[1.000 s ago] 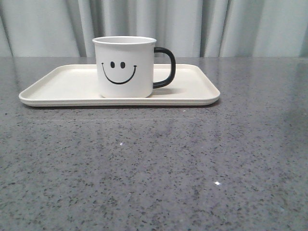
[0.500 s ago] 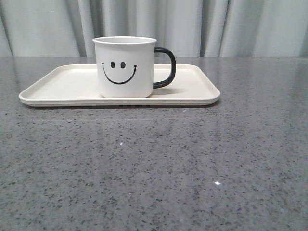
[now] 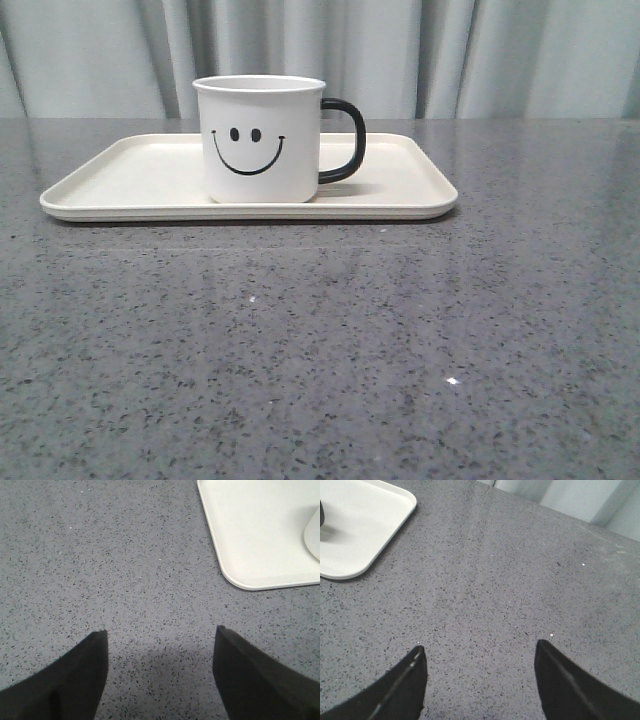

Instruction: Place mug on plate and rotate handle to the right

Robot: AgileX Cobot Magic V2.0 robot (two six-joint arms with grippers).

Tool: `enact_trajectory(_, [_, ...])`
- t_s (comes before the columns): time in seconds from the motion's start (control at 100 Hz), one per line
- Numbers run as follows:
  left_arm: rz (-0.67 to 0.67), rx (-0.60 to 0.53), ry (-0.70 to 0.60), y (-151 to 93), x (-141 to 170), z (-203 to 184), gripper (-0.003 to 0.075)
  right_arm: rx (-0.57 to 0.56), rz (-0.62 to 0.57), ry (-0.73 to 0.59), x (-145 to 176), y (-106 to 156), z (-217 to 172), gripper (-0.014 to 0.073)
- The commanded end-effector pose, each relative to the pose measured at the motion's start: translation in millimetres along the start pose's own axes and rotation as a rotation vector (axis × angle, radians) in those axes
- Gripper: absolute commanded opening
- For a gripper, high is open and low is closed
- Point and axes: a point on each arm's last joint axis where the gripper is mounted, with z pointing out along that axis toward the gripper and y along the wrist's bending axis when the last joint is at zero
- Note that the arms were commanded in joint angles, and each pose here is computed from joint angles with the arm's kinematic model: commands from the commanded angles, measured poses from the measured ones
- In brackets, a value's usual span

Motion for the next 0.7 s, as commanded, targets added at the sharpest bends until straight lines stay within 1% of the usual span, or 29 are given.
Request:
enact_trajectory(0.0, [-0.006,0.01,-0.092,-1.0,-12.1,-5.5,0.0438,0.006,-0.015,-0.102,-14.3,-2.2,-4.6,0.0468])
enact_trajectory(0.07, [-0.006,0.01,-0.092,-1.0,-12.1,-5.5,0.0414,0.006,-0.015,-0.102,-14.3,-2.2,-4.6,0.0436])
enact_trajectory(0.14, [-0.006,0.01,-0.092,-1.0,-12.1,-5.5,0.0347,0.006,-0.015,-0.102,-14.3,-2.2,-4.6,0.034])
enact_trajectory(0.16, [-0.006,0.01,-0.092,-1.0,-12.1,-5.5,0.0321,0.006,-0.015,-0.102,-14.3,-2.2,-4.6,0.03])
enact_trajectory(0.18, [-0.006,0.01,-0.092,-1.0,-12.1,-5.5,0.0293,0.006,-0.015,-0.102,-14.3,-2.2,-4.6,0.0243])
enact_trajectory(0.21, [-0.006,0.01,-0.092,-1.0,-12.1,-5.5,0.0253,0.006,-0.015,-0.102,-14.3,-2.2,-4.6,0.0198])
enact_trajectory(0.22, [-0.006,0.01,-0.092,-1.0,-12.1,-5.5,0.0243,0.006,-0.015,-0.102,-14.3,-2.2,-4.6,0.0167])
enact_trajectory(0.27, [-0.006,0.011,-0.094,-1.0,-12.3,-5.6,0.0158,0.006,-0.015,-0.102,-14.3,-2.2,-4.6,0.0059])
enact_trajectory(0.33, [-0.006,0.011,-0.098,-1.1,-12.7,-5.6,0.0072,0.006,-0.015,-0.102,-14.3,-2.2,-4.6,-0.0069])
enact_trajectory(0.39, [-0.005,0.014,-0.111,-1.3,-13.8,-5.7,-0.002,0.005,-0.014,-0.103,-14.4,-2.1,-4.6,-0.006])
enact_trajectory(0.69, [-0.005,0.016,-0.121,-1.4,-14.7,-5.8,-0.002,0.005,-0.014,-0.104,-14.4,-2.1,-4.6,-0.0065])
